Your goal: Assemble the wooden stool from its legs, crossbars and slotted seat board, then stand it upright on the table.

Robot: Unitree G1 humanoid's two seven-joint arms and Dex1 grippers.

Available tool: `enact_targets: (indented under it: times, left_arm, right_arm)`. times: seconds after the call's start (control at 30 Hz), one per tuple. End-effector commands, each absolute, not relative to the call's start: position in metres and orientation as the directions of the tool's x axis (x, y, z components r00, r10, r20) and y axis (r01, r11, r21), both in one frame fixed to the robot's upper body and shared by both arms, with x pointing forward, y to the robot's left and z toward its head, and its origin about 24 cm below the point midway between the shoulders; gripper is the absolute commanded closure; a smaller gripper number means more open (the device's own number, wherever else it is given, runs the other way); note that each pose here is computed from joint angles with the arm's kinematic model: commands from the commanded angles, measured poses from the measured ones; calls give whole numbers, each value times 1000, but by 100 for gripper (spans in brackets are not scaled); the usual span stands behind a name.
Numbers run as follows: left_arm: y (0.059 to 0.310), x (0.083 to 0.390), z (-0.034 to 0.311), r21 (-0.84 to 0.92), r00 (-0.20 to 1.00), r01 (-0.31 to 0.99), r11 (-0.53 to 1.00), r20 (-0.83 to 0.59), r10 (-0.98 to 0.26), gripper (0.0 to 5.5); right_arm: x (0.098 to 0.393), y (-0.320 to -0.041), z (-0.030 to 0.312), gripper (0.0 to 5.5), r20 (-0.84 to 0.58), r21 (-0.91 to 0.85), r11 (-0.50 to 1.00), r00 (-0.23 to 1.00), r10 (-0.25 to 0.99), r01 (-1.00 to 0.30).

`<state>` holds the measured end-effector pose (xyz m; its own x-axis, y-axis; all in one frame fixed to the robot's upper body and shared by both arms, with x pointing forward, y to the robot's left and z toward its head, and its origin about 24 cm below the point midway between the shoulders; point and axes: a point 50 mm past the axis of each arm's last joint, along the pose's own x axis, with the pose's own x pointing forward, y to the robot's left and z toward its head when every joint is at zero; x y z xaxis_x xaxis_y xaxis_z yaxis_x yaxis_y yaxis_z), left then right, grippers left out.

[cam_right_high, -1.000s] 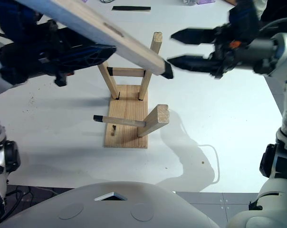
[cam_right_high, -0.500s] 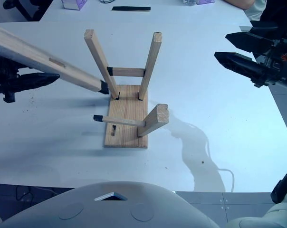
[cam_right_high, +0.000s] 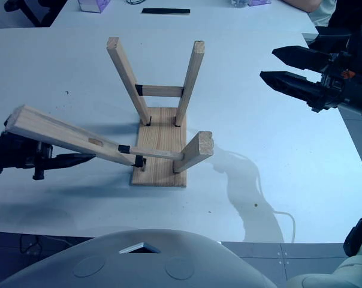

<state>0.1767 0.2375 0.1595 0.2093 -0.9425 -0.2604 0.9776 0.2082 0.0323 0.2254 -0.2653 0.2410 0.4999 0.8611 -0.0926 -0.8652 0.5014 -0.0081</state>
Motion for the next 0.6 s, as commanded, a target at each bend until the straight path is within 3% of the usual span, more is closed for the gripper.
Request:
enact_targets:
  times: [0.03,0.33,0.6]
  left_arm:
    - [233,176,152,57,211,978,203,-286,-935,347]
    - [225,182,147,75,214,977,201,-284,-935,347]
    - [232,183,141,83,161,987,140,-396,-904,347]
  right_arm:
    - [228,-264,243,236,-121,-37,489,490,863,-871]
    - [228,-260,235,236,-130,-32,481,481,867,-876]
    - [222,-259,232,236,-128,-28,491,490,862,-871]
